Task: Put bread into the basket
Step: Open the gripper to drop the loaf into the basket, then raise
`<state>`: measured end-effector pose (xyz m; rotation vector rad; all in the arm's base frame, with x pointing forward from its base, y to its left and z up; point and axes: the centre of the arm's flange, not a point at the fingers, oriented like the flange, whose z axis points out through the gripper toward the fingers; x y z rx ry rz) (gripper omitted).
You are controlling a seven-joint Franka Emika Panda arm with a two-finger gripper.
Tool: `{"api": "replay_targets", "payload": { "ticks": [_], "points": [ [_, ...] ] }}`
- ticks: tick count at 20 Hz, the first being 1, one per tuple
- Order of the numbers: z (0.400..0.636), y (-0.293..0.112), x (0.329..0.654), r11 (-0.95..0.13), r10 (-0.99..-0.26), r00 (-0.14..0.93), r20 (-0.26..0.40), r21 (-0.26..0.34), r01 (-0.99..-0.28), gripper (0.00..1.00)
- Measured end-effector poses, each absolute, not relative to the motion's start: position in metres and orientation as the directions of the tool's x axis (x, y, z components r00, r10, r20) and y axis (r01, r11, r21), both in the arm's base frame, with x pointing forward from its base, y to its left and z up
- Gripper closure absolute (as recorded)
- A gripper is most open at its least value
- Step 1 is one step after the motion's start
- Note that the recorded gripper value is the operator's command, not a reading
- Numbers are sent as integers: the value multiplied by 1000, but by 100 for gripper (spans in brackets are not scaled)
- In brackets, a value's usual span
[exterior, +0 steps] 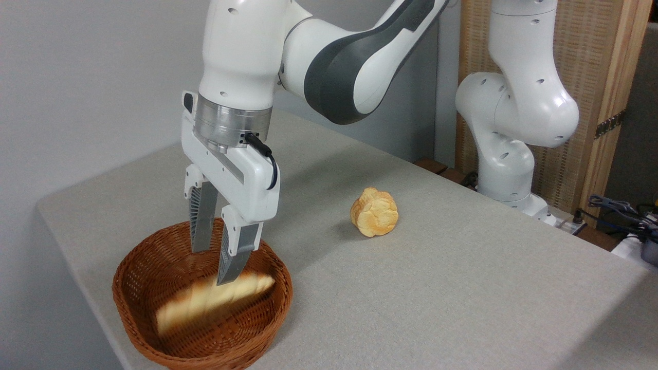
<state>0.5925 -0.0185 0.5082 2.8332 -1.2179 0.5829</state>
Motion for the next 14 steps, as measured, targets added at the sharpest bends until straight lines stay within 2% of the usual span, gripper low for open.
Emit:
{"api": "replay_targets", "payload": {
  "ticks": [5,10,14],
  "points": [
    [510,-18,593,-700,-698,630,340,-144,-699,0],
    [522,-7,589,-746,-651,675,348,-124,-655,0],
    [544,27,560,-768,-625,731,273,-48,-639,0]
  ]
}}
